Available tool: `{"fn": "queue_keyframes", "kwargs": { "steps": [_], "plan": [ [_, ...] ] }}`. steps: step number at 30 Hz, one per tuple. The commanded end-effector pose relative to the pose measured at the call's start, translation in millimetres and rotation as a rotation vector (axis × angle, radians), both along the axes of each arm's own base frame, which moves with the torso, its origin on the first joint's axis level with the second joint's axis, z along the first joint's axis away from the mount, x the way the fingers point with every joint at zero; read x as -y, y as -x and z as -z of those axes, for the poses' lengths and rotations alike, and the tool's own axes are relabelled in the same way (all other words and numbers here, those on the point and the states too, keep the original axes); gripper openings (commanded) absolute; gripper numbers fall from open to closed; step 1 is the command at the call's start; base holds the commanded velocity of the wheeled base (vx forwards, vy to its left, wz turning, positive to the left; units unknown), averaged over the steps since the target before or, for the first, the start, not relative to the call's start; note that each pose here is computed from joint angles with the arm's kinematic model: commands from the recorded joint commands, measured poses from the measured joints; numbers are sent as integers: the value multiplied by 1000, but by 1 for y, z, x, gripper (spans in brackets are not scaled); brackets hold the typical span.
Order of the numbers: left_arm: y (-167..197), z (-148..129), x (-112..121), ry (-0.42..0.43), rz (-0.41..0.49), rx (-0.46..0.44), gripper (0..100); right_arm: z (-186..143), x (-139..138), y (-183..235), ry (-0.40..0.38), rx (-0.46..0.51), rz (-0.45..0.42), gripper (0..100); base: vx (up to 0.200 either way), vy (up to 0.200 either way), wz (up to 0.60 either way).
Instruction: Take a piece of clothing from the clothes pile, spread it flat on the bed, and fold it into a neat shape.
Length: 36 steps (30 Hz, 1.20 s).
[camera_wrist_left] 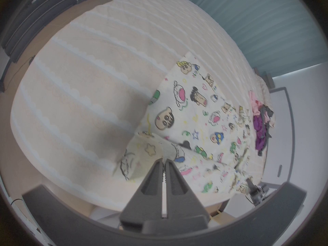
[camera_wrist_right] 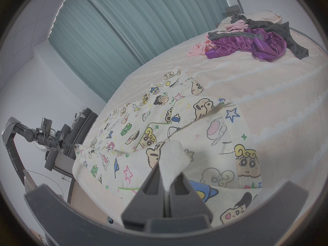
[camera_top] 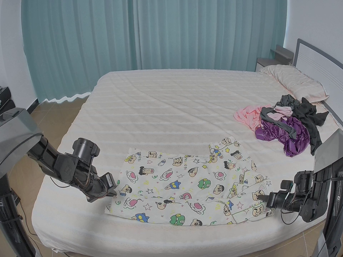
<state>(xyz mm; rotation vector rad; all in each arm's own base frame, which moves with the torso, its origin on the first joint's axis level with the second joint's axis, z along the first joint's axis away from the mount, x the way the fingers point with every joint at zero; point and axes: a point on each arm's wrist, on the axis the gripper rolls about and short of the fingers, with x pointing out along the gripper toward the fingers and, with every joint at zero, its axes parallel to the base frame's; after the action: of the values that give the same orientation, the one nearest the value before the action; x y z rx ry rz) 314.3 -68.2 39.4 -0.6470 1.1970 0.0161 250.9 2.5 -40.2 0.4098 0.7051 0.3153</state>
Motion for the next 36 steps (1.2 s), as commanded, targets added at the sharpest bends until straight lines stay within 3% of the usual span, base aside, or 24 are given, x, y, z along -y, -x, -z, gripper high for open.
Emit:
{"fn": "queue_keyframes", "kwargs": {
  "steps": [1, 12, 24, 29, 30, 36],
  "plan": [
    [-16, 23, 1, -76, -41, -30, 0, -2, 1, -6, -7, 31, 9, 0, 0, 0, 0],
    [-26, 38, 0, -191, -92, -29, 0, -1, -1, -22, 13, 77, 38, 0, 0, 0, 0],
    [-38, 40, 4, -208, -95, -5, 0, 15, -5, -32, 29, 62, 45, 0, 0, 0, 0],
    [-44, 42, 7, -254, -111, -19, 0, 18, -4, -37, 30, 66, 48, 0, 0, 0, 0],
    [-44, 42, 7, -258, -110, -31, 100, 18, -4, -37, 30, 66, 48, 100, 0, 0, 0],
    [-44, 39, 6, -261, -115, -48, 100, 7, -1, -39, 38, 110, 72, 100, 0, 0, 0]
  ]
}}
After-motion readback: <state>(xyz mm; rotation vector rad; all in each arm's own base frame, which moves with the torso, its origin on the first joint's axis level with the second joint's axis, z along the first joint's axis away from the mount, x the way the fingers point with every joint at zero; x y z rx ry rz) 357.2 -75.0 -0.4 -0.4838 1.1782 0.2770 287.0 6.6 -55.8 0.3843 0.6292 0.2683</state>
